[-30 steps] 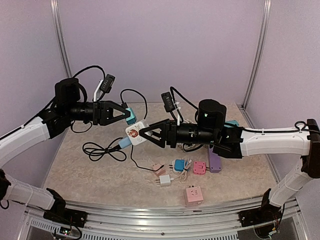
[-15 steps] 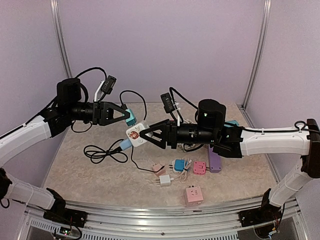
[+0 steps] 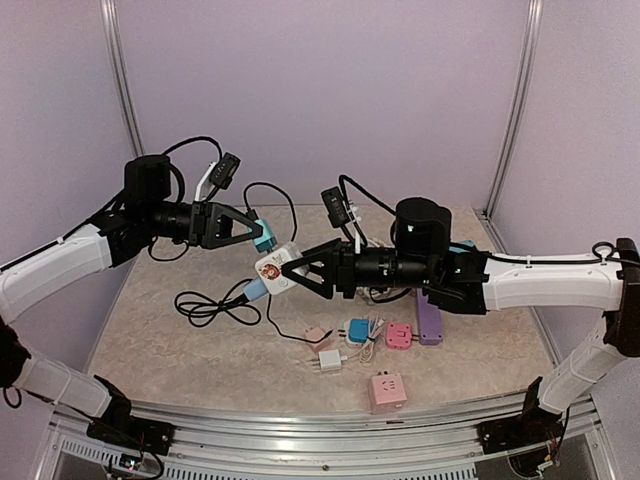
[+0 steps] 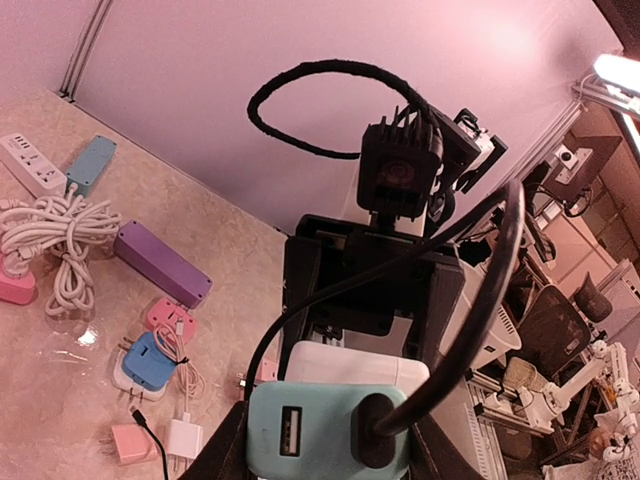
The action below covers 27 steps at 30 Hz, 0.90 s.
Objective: Pull the plug off the socket
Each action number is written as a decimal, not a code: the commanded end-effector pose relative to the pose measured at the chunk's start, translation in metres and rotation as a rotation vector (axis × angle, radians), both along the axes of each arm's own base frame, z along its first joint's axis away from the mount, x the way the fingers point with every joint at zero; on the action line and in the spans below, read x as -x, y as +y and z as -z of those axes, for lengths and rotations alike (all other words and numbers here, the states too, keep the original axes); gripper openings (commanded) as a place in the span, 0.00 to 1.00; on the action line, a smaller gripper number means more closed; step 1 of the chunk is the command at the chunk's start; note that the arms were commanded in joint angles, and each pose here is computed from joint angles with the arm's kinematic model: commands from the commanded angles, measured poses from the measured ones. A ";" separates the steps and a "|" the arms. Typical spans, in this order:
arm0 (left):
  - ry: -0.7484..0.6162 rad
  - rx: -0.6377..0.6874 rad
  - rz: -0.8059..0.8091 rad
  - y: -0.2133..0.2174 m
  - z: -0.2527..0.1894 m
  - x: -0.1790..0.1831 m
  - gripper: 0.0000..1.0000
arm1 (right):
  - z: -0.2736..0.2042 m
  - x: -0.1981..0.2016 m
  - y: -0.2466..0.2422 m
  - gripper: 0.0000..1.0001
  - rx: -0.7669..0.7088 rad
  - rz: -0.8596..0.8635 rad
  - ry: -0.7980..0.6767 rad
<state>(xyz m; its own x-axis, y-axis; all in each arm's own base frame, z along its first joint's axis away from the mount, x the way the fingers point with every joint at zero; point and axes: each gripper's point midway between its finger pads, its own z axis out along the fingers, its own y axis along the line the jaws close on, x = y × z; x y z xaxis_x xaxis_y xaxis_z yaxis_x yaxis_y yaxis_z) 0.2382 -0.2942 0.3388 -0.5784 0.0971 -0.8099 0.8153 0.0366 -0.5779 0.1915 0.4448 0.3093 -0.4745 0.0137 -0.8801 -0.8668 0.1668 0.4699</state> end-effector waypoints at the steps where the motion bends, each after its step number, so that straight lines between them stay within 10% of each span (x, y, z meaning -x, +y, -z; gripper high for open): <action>1: 0.004 -0.026 -0.288 0.030 -0.007 -0.052 0.00 | 0.018 -0.011 -0.019 0.00 0.094 0.091 0.013; 13: -0.155 0.030 -0.361 0.045 -0.035 -0.038 0.01 | 0.041 -0.044 -0.045 0.00 0.105 0.251 0.202; 27: -0.112 0.035 -0.265 0.035 -0.032 -0.032 0.01 | 0.040 -0.013 -0.024 0.00 0.128 0.026 0.090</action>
